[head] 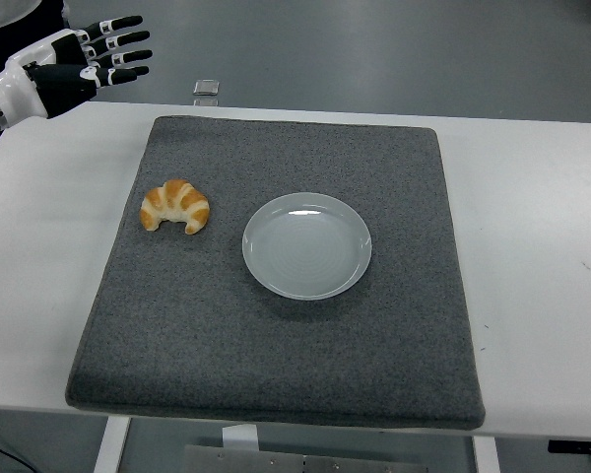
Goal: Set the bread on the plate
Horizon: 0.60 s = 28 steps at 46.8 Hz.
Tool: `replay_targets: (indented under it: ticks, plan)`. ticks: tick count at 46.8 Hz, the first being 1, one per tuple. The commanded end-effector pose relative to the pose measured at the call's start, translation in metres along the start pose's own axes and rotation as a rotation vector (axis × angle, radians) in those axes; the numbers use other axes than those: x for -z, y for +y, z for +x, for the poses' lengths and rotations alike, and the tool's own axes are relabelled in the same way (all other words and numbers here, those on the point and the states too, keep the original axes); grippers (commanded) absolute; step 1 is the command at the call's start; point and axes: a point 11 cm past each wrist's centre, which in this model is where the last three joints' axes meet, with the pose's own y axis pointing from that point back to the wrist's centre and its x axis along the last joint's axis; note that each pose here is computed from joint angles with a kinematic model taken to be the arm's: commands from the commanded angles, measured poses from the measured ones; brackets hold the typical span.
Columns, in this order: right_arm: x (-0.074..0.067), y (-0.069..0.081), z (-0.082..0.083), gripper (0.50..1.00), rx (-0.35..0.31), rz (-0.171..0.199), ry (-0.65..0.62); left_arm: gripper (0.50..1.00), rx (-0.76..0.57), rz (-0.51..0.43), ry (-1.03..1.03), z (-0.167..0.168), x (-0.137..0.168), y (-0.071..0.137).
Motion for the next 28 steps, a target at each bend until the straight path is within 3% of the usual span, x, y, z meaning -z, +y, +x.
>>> replay_targets:
  ticks: [1,21,28]
  plan:
    - [0.0,0.0,0.0,0.93,0.0,0.001,0.0,1.0,0.02,0.023,-0.06,-0.004,0.001,0.0]
    - [0.0,0.0,0.0,0.93,0.0,0.001,0.0,1.0,0.133,0.088,-0.477,-0.019,0.001,0.002]
    - [0.0,0.0,0.0,0.93,0.0,0.001,0.0,1.0,0.089,0.075,-0.682,-0.026,0.004,-0.003]
